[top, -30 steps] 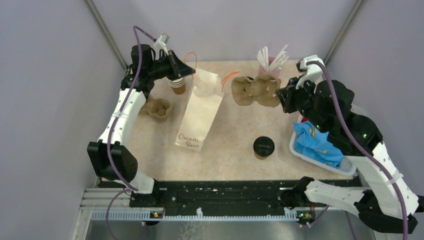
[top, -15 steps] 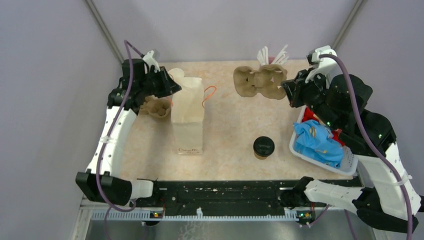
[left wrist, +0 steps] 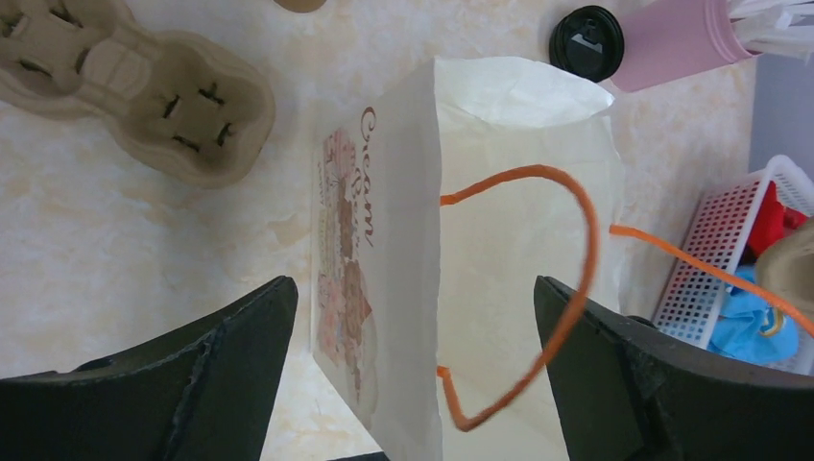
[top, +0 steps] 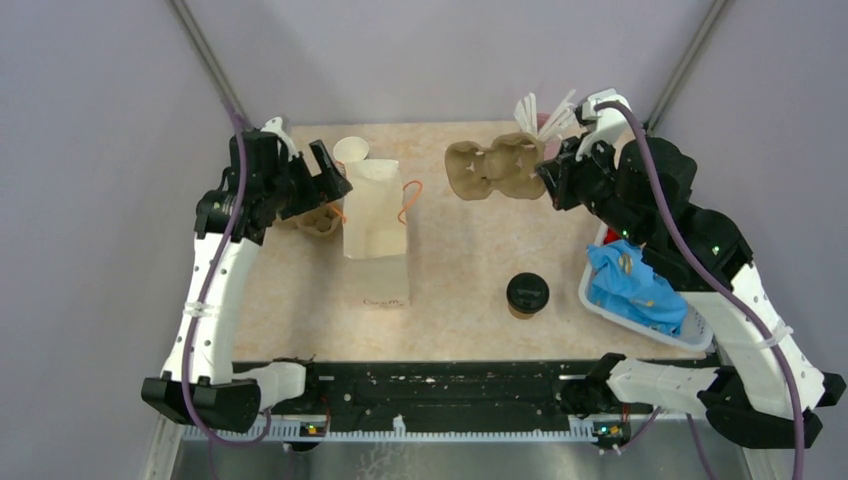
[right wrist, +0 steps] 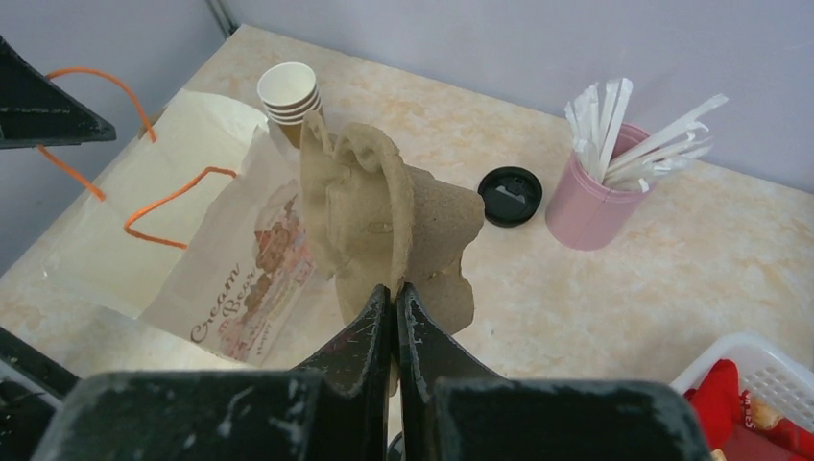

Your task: Pack the takeout coffee

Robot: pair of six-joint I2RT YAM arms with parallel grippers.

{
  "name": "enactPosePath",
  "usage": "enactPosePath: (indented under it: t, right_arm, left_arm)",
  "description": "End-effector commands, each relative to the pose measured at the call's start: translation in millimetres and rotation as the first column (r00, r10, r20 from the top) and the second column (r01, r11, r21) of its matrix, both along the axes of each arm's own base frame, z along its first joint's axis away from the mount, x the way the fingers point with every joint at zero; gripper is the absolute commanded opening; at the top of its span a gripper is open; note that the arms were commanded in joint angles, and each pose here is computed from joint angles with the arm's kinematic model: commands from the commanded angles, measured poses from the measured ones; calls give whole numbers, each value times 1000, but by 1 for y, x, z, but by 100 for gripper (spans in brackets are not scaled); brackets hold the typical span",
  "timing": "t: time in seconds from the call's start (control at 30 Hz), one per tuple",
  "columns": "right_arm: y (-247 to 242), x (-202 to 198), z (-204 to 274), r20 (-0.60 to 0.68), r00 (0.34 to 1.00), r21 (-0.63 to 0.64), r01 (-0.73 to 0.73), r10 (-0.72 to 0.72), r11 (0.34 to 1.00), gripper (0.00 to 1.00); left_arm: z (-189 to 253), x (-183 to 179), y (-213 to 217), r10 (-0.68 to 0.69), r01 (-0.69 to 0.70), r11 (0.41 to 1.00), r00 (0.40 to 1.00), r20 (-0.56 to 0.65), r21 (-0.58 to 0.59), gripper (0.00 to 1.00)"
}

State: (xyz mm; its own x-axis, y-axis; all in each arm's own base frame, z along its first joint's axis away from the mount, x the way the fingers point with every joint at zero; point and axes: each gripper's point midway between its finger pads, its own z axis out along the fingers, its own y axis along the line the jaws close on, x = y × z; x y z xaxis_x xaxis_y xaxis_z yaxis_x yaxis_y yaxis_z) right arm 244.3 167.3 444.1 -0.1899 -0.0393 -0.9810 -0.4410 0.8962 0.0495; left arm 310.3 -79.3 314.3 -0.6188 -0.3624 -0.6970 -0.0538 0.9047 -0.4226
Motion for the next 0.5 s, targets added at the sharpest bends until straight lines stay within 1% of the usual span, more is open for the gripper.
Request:
enactPosePath:
  t: [0.0, 0.1, 0.17, 0.2, 0.27, 0.33, 0.47]
  right_arm:
    - [5, 3, 14, 46, 999, 45, -18, 16, 999, 0]
    - [4, 3, 15, 48, 999, 54, -16, 14, 998, 0]
    - [4, 3, 14, 47, 999, 54, -14, 11, 998, 0]
    - [3, 2, 15, 48, 999, 56, -13, 10, 998, 0]
    - [2, 2, 15, 48, 999, 58, -8, 5, 998, 0]
    - [0, 2, 17, 52, 999, 62, -2, -2, 998, 0]
    - [-4, 0, 23, 61, 998, 65, 12, -16, 998, 0]
  left_arm:
    - [1, 1, -14, -33, 32, 997, 999, -20, -70, 99]
    - [-9, 10, -14, -49, 48, 999, 998, -48, -26, 98]
    - [-15, 15, -15, -56, 58, 998, 996, -71, 31, 96]
    - [-18, 18, -14, -44, 50, 996, 996, -81, 77, 93]
    - [-28, 22, -12, -30, 48, 986, 993, -112, 162, 85]
    - [-36, 26, -8, -9, 38, 978, 990, -141, 205, 74]
    - [-32, 40, -10, -48, 70, 963, 995, -90, 260, 47]
